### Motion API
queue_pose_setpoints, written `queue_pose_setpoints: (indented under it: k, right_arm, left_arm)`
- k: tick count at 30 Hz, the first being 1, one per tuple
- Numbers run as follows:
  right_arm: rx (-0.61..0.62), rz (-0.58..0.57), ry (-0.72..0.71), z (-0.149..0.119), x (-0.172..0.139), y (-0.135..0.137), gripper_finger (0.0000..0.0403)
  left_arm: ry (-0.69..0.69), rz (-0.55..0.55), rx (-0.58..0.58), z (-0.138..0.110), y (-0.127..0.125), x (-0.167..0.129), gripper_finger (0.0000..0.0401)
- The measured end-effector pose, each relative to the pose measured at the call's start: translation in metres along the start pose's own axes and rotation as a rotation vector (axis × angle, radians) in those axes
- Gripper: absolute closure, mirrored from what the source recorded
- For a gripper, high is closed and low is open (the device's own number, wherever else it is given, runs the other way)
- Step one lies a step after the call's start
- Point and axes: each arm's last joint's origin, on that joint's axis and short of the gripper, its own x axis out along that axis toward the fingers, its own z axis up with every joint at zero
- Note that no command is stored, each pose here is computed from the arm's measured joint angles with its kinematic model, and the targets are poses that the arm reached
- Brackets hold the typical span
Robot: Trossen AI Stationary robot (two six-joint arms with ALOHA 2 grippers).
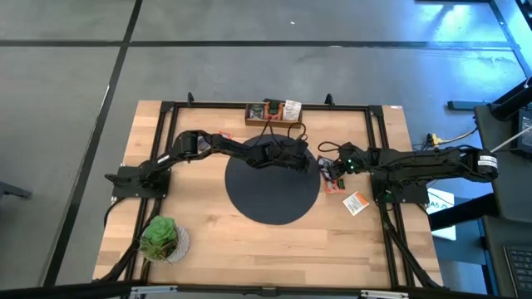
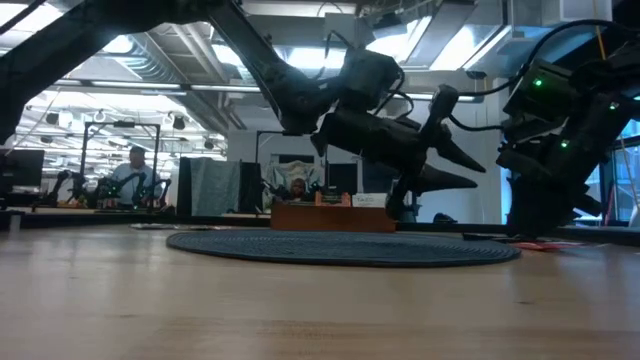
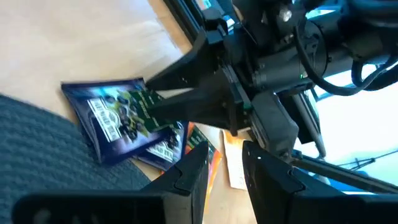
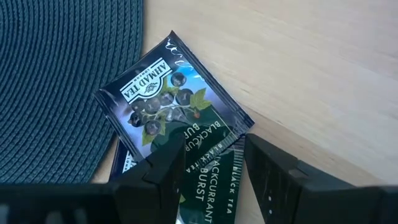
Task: Pick & Place Tea
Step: Put the purple tea bag into the left section of the wooden organizer
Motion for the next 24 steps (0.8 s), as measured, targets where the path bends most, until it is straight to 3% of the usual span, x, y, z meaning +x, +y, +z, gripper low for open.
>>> queue_pose_setpoints:
  k: [4, 7, 11, 24]
  right_arm:
    - [0.001, 0.0, -0.001, 0.0, 0.0, 0.0, 0.0235]
    - [0.037, 0.006, 0.0, 0.0, 0.0, 0.0, 0.0235]
    - [0.047, 0.014, 0.002, 0.0, 0.0, 0.001, 0.0235]
    - [0.028, 0.044, -0.001, 0.002, 0.0, 0.003, 0.0235]
  left_arm:
    - [-0.008, 0.029, -0.044, 0.002, 0.004, -0.001, 0.0306]
    - [0.033, 0.114, -0.113, 0.001, 0.014, -0.002, 0.0307]
    - [0.042, 0.217, -0.116, -0.002, 0.023, -0.004, 0.0315]
    - [0.032, 0.252, -0.112, 0.006, 0.028, -0.005, 0.0353]
